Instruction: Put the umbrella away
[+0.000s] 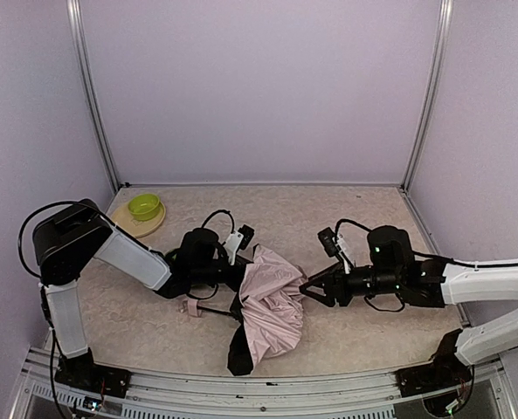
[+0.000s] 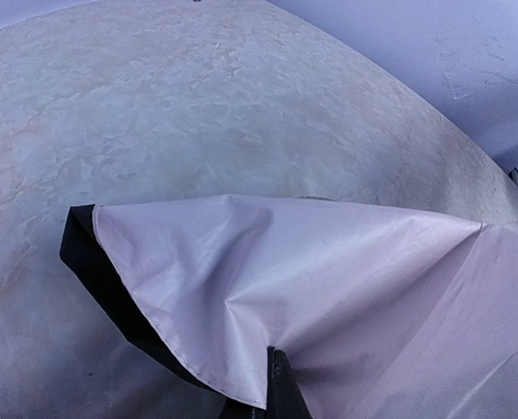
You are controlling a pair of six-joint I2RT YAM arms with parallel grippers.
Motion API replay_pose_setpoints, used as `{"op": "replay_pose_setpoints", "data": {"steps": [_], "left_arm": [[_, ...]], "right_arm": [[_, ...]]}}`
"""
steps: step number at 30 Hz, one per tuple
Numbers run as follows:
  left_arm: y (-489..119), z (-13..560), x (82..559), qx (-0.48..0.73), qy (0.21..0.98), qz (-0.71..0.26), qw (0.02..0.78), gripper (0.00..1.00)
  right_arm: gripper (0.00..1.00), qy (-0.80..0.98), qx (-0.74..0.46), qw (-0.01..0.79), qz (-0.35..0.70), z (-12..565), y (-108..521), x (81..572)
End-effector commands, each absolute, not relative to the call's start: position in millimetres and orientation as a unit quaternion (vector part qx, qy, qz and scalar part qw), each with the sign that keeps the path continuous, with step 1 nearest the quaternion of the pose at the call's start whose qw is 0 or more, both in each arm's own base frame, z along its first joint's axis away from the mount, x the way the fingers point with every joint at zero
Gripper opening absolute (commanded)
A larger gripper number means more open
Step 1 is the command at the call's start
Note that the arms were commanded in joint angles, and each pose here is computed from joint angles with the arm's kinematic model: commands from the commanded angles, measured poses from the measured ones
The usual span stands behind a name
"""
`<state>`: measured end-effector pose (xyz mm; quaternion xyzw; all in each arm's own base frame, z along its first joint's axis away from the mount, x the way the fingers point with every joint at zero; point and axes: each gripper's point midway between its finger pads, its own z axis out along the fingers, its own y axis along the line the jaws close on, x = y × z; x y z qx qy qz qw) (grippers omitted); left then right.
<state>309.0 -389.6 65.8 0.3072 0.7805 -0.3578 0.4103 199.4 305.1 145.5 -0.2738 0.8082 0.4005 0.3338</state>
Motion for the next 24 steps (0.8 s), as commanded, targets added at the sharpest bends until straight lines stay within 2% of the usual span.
{"op": "replay_pose_setpoints", "data": {"steps": [1,5,8,9,10,12,14,15,16,18,19,24], "left_arm": [[-394,66,314,0.301,0.78,-0.362,0.412,0.0],[-395,65,317,0.297,0.783,-0.359,0.413,0.0],[-395,67,320,0.296,0.783,-0.355,0.417,0.0],[-394,67,321,0.294,0.784,-0.353,0.418,0.0],[-394,67,322,0.292,0.785,-0.351,0.419,0.0],[-393,68,324,0.29,0.786,-0.349,0.42,0.0],[-390,72,330,0.285,0.789,-0.34,0.424,0.01],[-389,83,335,0.281,0.787,-0.339,0.433,0.13],[-387,96,340,0.276,0.782,-0.339,0.445,0.37],[-378,130,348,0.261,0.768,-0.336,0.478,0.64],[-370,150,353,0.253,0.76,-0.331,0.499,0.71],[-333,245,367,0.227,0.733,-0.268,0.582,0.87]], "right_arm": [[0.59,0.767,-0.318,0.335,0.445,157,326,178],[0.68,0.737,-0.384,0.311,0.461,153,365,155],[0.64,0.76,-0.396,0.282,0.431,128,379,159],[0.58,0.769,-0.395,0.277,0.418,117,380,162],[0.48,0.776,-0.394,0.271,0.411,108,381,163],[0.23,0.776,-0.394,0.256,0.42,99,385,161],[0.07,0.774,-0.386,0.257,0.431,102,388,161],[0.04,0.772,-0.379,0.265,0.436,108,387,163],[0.01,0.776,-0.363,0.271,0.44,114,386,166],[0.0,0.786,-0.331,0.275,0.444,123,383,171],[0.0,0.791,-0.317,0.275,0.445,127,381,172],[0.0,0.796,-0.257,0.293,0.463,152,368,175]]}}
